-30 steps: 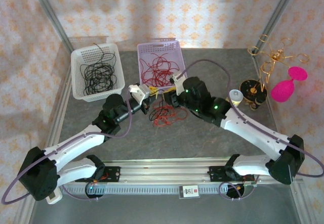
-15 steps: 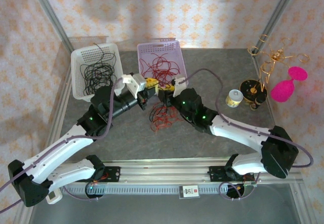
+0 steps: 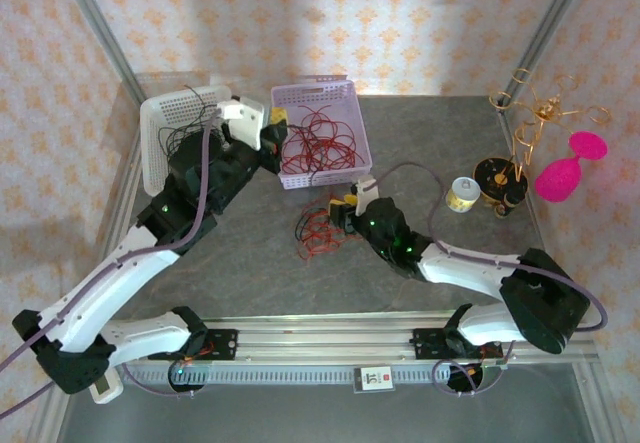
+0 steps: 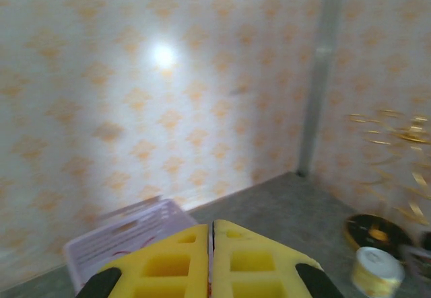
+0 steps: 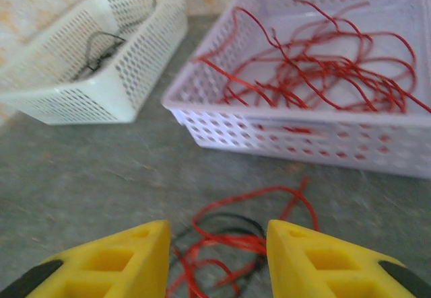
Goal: Untangle the cables
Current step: Place the cable into the container.
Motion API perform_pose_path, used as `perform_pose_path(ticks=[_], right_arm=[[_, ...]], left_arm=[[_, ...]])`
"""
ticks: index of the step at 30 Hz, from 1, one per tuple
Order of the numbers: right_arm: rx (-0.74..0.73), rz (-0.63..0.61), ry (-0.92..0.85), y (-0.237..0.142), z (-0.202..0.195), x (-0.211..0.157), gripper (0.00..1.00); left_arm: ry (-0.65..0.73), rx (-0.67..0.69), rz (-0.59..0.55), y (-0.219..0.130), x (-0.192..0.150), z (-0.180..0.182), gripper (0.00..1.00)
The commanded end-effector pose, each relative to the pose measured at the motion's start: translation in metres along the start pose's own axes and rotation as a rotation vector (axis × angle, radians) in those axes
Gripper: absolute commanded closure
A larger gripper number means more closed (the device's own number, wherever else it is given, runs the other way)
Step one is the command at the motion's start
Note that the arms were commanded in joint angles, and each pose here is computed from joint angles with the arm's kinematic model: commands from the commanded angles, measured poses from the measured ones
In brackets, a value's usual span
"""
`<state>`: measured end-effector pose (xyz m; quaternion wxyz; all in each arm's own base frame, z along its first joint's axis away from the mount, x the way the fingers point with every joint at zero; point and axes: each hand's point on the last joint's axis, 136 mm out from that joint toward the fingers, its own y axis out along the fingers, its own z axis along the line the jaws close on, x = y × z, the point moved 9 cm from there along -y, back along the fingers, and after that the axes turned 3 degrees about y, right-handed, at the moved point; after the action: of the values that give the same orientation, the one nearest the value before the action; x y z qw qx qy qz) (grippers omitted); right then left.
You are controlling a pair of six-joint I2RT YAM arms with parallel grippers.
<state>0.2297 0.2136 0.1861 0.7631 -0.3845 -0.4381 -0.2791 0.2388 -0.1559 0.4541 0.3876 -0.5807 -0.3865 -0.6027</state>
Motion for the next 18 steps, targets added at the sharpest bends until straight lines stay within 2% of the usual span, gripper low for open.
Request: perform_pose_path(ticks=[1, 5, 8, 14, 18], right_arm=[[0.007, -0.042, -0.025, -0.011, -0.009, 0.000, 0.56], [0.023, -0.047, -0.044, -0.022, -0.017, -0.013, 0.54], [0.029, -0.052, -0.038, -0.026, -0.021, -0.019, 0.53], [-0.042, -0.052, 0.002, -0.023, -0.031, -0.026, 0.52], [-0.023, -0.031, 0.007, -0.020, -0.029, -0.027, 0.52]], left_arm=[[-0.042, 0.283, 0.085, 0.012, -0.003, 0.044, 1.00], [-0.054, 0.534, 0.143, 0.030, -0.016, 0.098, 1.00], [-0.114, 0.689, 0.181, 0.042, -0.034, 0.147, 1.00], [-0.261, 0.959, 0.193, 0.057, -0.077, 0.226, 1.00], [-0.301, 1.057, 0.233, 0.068, -0.108, 0.259, 1.00]])
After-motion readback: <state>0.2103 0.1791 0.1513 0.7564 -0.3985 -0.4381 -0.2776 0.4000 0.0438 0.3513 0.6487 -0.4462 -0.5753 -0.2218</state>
